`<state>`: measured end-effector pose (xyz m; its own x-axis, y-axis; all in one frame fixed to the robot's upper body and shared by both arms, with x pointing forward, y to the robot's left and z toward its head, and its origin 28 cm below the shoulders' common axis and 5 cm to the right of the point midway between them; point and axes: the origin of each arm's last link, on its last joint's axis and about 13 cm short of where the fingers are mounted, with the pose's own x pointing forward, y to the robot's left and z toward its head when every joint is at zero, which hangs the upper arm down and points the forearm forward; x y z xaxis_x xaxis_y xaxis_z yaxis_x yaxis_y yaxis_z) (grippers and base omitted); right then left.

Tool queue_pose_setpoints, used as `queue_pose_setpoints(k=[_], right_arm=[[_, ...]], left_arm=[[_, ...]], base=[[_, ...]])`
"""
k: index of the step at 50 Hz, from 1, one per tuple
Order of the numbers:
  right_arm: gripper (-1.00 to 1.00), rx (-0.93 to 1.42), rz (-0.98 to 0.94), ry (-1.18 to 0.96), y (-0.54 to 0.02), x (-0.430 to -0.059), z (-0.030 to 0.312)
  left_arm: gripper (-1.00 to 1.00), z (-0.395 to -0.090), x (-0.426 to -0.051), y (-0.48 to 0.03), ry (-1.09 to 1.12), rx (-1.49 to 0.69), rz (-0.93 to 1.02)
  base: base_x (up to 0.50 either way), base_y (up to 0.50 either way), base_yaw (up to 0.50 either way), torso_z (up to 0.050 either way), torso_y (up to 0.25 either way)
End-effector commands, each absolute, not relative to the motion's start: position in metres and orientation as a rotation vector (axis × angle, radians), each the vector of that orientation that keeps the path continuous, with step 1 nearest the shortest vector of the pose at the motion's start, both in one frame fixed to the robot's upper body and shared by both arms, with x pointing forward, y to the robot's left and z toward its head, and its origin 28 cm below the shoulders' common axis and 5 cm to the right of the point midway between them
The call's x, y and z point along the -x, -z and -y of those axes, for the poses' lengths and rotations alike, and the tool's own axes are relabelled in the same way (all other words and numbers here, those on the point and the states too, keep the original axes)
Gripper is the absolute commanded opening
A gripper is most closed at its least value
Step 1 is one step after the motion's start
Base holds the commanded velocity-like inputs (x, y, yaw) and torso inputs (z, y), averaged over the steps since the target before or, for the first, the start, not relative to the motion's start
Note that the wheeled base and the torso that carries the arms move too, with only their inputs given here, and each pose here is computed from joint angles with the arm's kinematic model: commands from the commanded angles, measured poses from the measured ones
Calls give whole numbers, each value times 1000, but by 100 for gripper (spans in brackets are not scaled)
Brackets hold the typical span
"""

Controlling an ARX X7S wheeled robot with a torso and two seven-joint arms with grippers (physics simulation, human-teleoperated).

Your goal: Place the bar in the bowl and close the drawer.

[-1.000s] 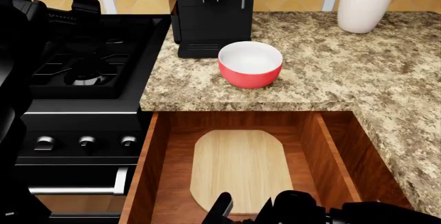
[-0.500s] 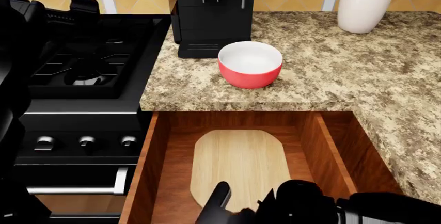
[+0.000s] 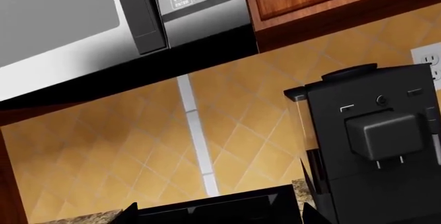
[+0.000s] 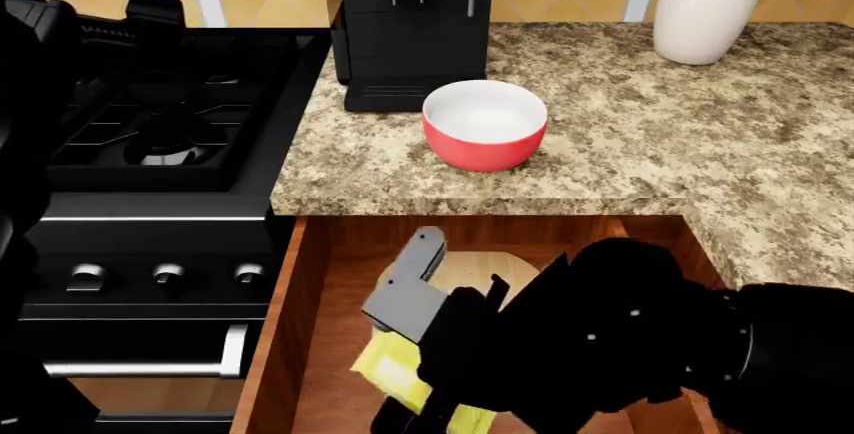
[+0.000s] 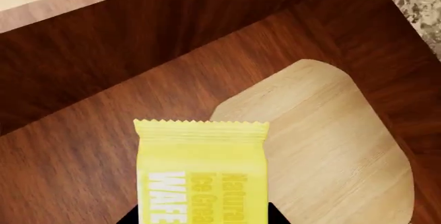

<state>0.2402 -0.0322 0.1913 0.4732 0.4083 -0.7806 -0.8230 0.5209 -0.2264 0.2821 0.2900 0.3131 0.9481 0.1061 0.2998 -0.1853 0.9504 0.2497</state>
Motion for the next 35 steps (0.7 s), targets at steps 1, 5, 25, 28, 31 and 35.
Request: queue_pose_setpoints(k=[1, 5, 25, 28, 31, 35], right_arm=[[-100, 598, -561, -771, -240, -260, 33], [-100, 561, -508, -734, -252, -272, 35], [-100, 463, -334, -507, -285, -330, 39], [-100, 453, -320, -487, -286, -340, 39], [-100, 432, -305, -469, -288, -351, 37], [-100, 404, -271, -435, -289, -363, 34]], left_arm=[[100, -290, -278, -315, -147, -281, 295], [100, -289, -274, -315, -137, -285, 297], [100, -284, -246, -315, -97, -320, 321], [100, -283, -245, -315, -92, -324, 324], [100, -282, -244, -316, -87, -326, 329], [100, -281, -242, -317, -81, -328, 339]], base=[[0, 0, 0, 0, 0], [0, 0, 0, 0, 0], [0, 0, 0, 0, 0], [0, 0, 0, 0, 0], [0, 0, 0, 0, 0], [0, 0, 0, 0, 0]])
